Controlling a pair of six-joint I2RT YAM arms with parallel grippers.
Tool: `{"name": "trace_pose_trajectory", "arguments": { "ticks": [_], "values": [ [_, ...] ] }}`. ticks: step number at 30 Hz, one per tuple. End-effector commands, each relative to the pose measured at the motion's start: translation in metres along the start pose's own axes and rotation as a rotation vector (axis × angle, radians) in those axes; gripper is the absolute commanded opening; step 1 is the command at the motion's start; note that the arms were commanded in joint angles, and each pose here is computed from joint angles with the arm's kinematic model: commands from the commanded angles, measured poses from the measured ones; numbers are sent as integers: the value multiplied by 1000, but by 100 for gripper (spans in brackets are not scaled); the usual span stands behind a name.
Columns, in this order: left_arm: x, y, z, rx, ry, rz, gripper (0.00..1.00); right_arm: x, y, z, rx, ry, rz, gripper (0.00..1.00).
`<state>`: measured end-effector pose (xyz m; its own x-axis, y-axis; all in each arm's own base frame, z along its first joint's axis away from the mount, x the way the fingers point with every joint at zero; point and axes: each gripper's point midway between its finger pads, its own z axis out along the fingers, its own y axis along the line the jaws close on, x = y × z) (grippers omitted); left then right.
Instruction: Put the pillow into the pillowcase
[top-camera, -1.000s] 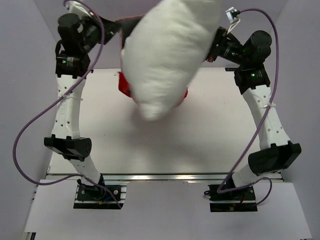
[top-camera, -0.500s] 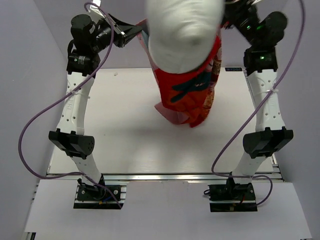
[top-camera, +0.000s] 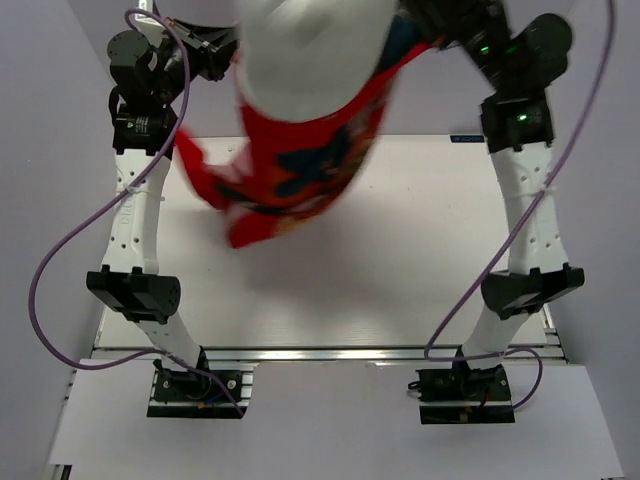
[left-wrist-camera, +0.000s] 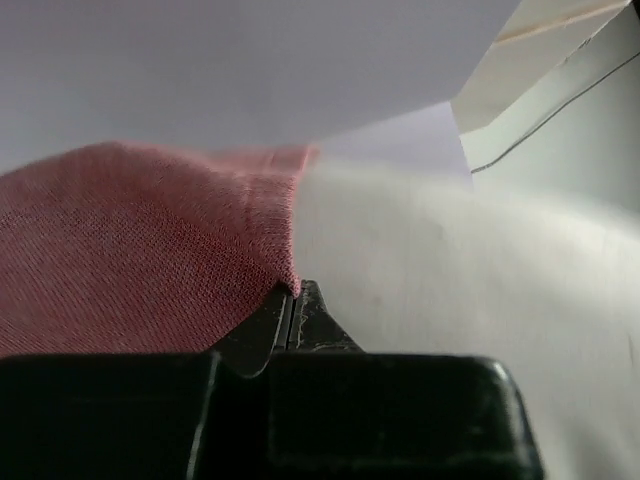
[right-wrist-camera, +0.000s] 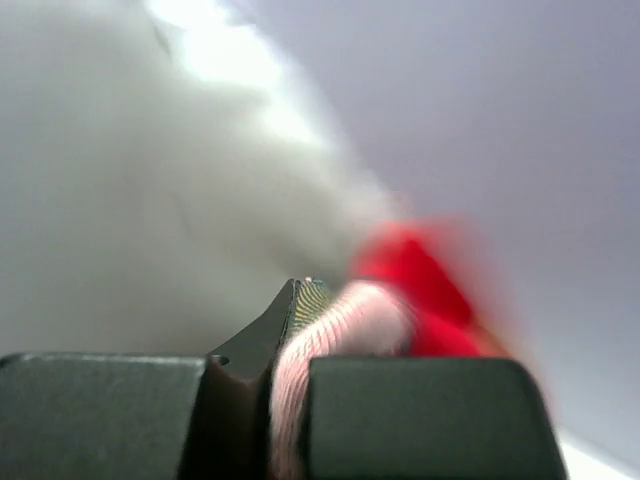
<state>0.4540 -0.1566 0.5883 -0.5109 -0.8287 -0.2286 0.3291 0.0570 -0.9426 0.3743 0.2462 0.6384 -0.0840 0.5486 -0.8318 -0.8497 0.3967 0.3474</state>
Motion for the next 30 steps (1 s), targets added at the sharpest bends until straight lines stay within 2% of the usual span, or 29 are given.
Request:
{"name": "trace_pose_trajectory", "arguments": {
  "ticks": [1, 2, 3, 4, 5, 6, 7, 8, 9, 11, 13, 14, 15, 16, 17, 18, 19, 21, 22, 24, 25, 26, 27, 28, 29, 30],
  "values": [
    [40, -85, -48, 148, 62, 24, 0, -76, -83, -23, 285, -285, -87, 0],
    [38, -92, -51, 158, 49, 17, 0, -49, -76, -18, 233, -199, -46, 0],
    [28, -89, -48, 153, 27, 7, 0, -36, -48, -17, 174, -151, -59, 0],
    [19, -88, -45, 153, 10, 0, 0, 6, -47, -15, 167, -46, -28, 0],
    [13, -94, -44, 166, -4, -6, 0, 48, 12, -6, -2, 58, -7, 0],
    [-2, -73, -29, 131, -23, -25, 0, 48, 72, -21, -133, 58, -47, 0],
    [-10, -64, -23, 117, -46, -39, 0, 83, 92, -27, -211, 101, -106, 0],
    [-15, -57, -17, 111, -58, -51, 0, 103, 156, -34, -362, 114, -105, 0],
    [-21, -41, -6, 91, -65, -64, 0, 94, 190, -48, -432, 78, -141, 0],
    [-23, -23, 1, 54, -62, -80, 0, 72, 217, -50, -466, -5, -181, 0],
    [-17, -20, -1, 37, -45, -76, 0, 51, 199, -29, -365, -74, -221, 0],
    [-11, -9, -1, 11, -24, -80, 0, 14, 165, -15, -239, -167, -266, 0],
    [-6, -11, -5, 10, -14, -76, 0, -5, 139, -9, -162, -213, -279, 0],
    [2, -27, -16, 33, -6, -62, 0, -23, 111, -4, -86, -257, -231, 0],
    [8, -30, -21, 36, 8, -57, 0, -55, 54, 2, 43, -304, -271, 0],
    [11, -29, -25, 27, 10, -60, 0, -73, 26, 0, 112, -333, -267, 0],
    [15, -46, -36, 57, 8, -37, 0, -93, -13, -5, 181, -358, -259, 0],
    [17, -51, -40, 67, 6, -24, 0, -94, -29, -8, 208, -348, -282, 0],
    [15, -48, -39, 65, 8, -20, 0, -85, -24, -7, 179, -316, -276, 0],
    [7, -38, -32, 59, 1, -18, 0, -53, 18, -8, 49, -253, -247, 0],
    [3, -35, -27, 65, -2, -13, 0, -14, 80, 3, -98, -189, -210, 0],
    [-5, -18, -12, 65, -1, -18, 0, -15, 131, -16, -193, -204, -317, 0],
    [-8, -12, -4, 62, 7, -24, 0, 32, 147, -14, -252, -121, -292, 0],
    [-8, -30, -2, 110, 15, 3, 0, 48, 174, -21, -315, -101, -286, 0],
    [-3, -28, 6, 116, 40, -1, 0, 64, 217, -31, -409, -85, -261, 0],
    [-1, -14, 18, 105, 66, -11, 0, 76, 217, -30, -396, -67, -290, 0]
  ]
}}
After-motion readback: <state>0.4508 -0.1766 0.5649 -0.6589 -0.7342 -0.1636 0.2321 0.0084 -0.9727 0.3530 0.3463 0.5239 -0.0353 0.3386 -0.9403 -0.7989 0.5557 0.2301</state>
